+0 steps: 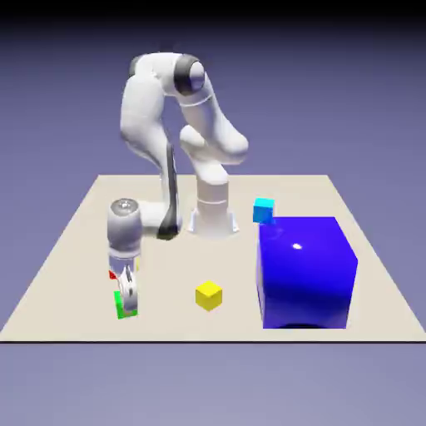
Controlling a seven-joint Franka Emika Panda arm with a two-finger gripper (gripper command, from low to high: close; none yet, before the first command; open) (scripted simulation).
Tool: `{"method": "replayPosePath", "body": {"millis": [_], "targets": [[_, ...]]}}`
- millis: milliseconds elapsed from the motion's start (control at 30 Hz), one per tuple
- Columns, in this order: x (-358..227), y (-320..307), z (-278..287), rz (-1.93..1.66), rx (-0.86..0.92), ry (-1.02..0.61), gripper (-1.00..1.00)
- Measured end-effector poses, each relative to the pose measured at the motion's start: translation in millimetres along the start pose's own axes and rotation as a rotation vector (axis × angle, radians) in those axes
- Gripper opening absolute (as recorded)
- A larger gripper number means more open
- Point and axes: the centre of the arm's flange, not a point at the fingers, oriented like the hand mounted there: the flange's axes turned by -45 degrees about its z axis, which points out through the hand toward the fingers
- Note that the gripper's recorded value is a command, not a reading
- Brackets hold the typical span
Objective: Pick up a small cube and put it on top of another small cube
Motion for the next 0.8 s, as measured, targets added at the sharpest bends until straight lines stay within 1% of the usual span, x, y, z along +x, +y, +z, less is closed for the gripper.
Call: {"method": "replayPosePath", "body": {"millis": [167, 200, 367, 533, 600, 800], "targets": [[2.1, -0.5, -64.0, 0.001, 0.001, 0.0, -1.0], [4.1, 8.3, -73.0, 0.039, -0.005, 0.001, -1.0], [18.2, 93.0, -100.0, 0.436, -0.049, 0.004, -1.0], [8.5, 167.3, -121.9, 0.822, -0.074, 0.001, -1.0], [7.5, 171.1, -122.8, 0.842, -0.075, 0.001, -1.0], [5.6, 174.0, -60.7, 0.843, -0.076, 0.002, -1.0]]}}
